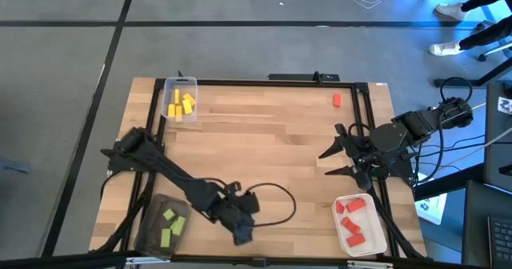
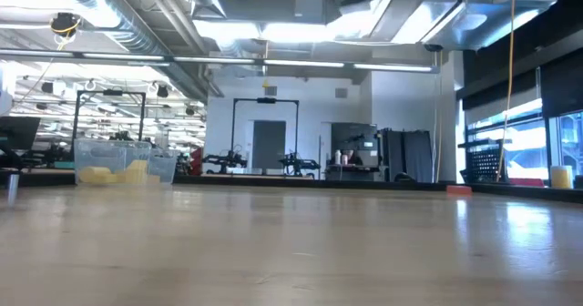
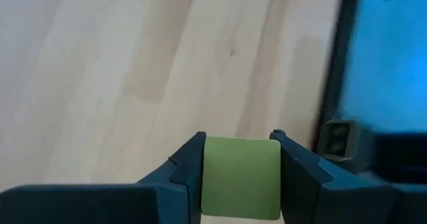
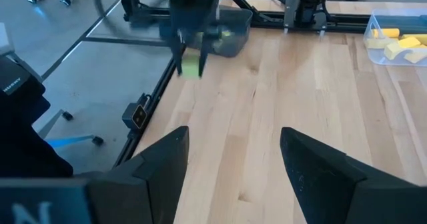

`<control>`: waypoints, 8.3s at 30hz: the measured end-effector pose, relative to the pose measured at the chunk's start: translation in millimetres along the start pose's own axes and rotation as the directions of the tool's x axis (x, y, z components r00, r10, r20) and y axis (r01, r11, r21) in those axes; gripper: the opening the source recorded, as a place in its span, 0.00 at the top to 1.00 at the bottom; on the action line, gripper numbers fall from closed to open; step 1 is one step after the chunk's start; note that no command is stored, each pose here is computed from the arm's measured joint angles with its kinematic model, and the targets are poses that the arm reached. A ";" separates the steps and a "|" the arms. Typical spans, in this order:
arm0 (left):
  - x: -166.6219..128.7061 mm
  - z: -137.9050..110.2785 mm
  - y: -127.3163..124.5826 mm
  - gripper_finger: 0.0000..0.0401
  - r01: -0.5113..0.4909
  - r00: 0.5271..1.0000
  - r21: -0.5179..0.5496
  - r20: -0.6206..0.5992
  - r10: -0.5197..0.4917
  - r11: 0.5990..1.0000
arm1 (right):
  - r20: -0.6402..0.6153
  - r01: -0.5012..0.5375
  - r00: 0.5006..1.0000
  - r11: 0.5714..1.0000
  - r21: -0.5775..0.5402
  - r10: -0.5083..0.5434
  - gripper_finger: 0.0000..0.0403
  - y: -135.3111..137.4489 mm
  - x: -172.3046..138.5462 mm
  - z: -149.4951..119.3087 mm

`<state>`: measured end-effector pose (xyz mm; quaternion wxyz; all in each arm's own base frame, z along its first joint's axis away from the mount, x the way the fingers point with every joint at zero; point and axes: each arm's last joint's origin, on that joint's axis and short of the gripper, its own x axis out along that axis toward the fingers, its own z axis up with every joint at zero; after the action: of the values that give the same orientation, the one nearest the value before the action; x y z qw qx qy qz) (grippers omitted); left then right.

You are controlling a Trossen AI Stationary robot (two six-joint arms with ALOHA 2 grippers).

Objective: Sort & place blocks by color
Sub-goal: Put the green block into the black bin, then put the orange block into the white bin

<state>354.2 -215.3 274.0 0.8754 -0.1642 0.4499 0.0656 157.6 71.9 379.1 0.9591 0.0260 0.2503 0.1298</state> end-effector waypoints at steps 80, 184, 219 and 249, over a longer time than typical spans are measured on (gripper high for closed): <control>-92.9 -168.1 17.5 0.62 -0.532 0.741 -0.281 -0.610 0.279 0.799 | 0.110 -0.018 0.994 0.999 -0.037 0.022 0.41 2.2 -0.4 10.8; -129.9 106.1 362.2 0.56 -0.298 0.891 -0.244 0.276 0.361 0.923 | -0.883 0.829 0.439 -0.302 0.470 -0.168 0.41 -360.6 -5.2 -193.0; -129.9 106.0 362.2 0.56 -0.317 0.890 -0.205 0.274 0.365 0.926 | -0.808 0.850 0.526 0.160 0.502 -0.266 0.98 -383.7 -64.7 -118.3; -132.0 112.1 362.4 0.56 -0.309 0.868 -0.210 0.337 0.366 0.927 | -0.867 0.810 0.350 0.349 0.470 0.356 1.00 -443.3 -22.0 -209.3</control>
<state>267.5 167.7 358.7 0.9044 -0.1326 0.2923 0.2811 141.8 -364.7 155.8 0.4683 0.4181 0.7476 -0.2168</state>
